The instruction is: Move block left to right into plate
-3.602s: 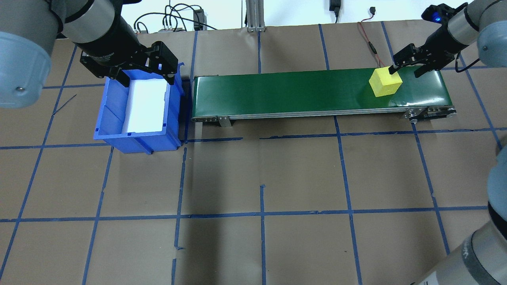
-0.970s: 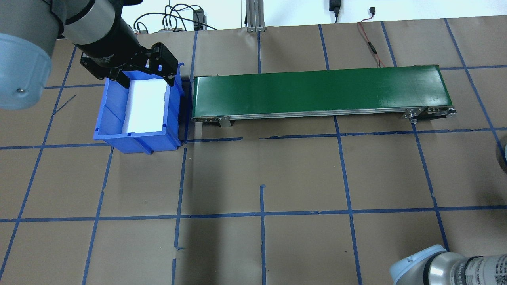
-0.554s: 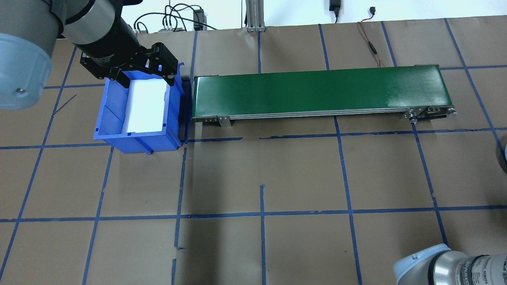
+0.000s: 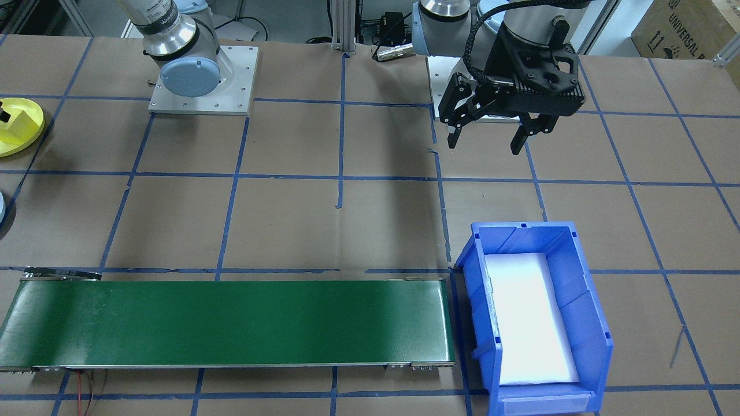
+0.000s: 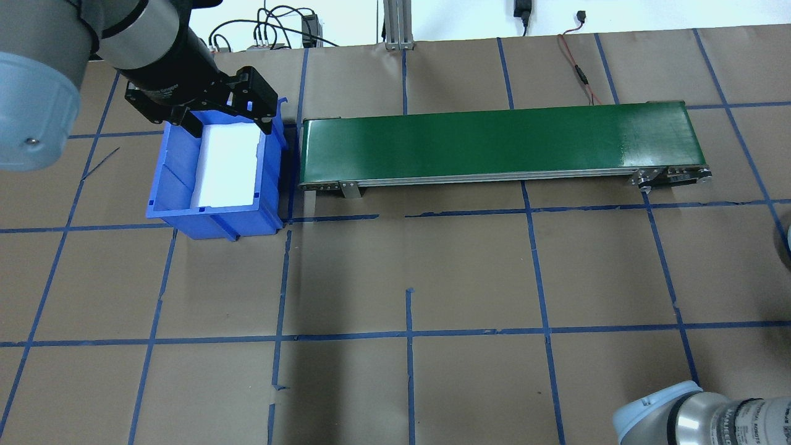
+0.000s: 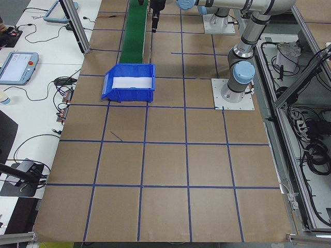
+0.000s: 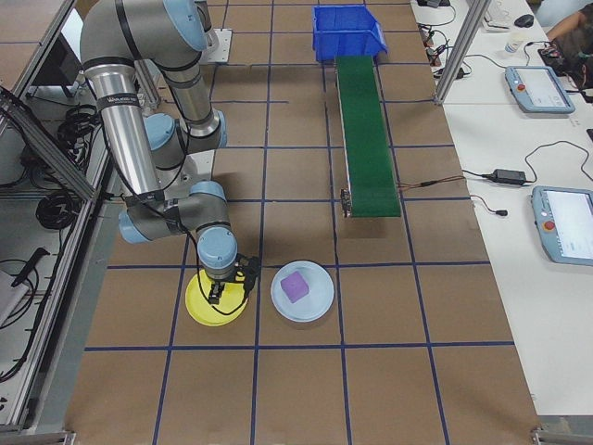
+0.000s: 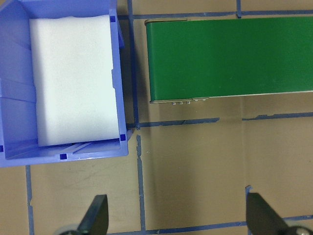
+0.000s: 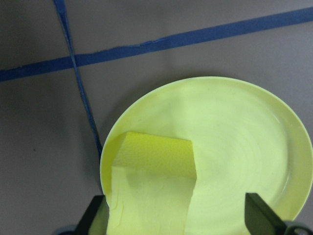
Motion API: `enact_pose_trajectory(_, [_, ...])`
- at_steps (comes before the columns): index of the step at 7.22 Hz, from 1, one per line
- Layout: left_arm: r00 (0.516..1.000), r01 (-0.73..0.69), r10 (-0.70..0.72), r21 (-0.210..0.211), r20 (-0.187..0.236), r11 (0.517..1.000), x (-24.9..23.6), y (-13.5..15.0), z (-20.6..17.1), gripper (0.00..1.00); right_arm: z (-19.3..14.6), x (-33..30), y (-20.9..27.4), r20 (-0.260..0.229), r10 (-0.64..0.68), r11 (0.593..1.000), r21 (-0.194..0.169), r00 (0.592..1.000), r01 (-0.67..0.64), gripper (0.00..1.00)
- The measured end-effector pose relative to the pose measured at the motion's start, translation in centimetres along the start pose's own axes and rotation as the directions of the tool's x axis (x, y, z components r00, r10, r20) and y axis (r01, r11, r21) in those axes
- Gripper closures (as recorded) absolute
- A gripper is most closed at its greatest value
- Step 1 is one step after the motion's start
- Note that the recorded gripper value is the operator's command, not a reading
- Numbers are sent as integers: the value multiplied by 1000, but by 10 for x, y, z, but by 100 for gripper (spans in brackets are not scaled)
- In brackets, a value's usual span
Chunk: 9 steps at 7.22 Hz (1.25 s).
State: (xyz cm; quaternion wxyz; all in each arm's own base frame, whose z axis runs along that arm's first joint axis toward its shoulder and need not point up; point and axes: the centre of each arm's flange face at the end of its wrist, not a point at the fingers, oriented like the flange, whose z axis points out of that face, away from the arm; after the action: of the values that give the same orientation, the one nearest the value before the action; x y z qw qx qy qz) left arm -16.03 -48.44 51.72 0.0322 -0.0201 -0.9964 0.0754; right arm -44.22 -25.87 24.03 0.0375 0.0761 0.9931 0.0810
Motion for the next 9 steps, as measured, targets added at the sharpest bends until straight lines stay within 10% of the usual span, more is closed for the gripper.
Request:
enact_pose_trajectory(5, [1000, 0, 0, 0, 0, 1000, 0, 0, 0, 0, -156, -277, -176, -147, -106, 992, 47, 983, 114, 0])
enact_pose_trajectory(9, [1000, -1, 1, 0, 0, 1000, 0, 0, 0, 0, -205, -550, -155, -114, -193, 975, 92, 975, 203, 0])
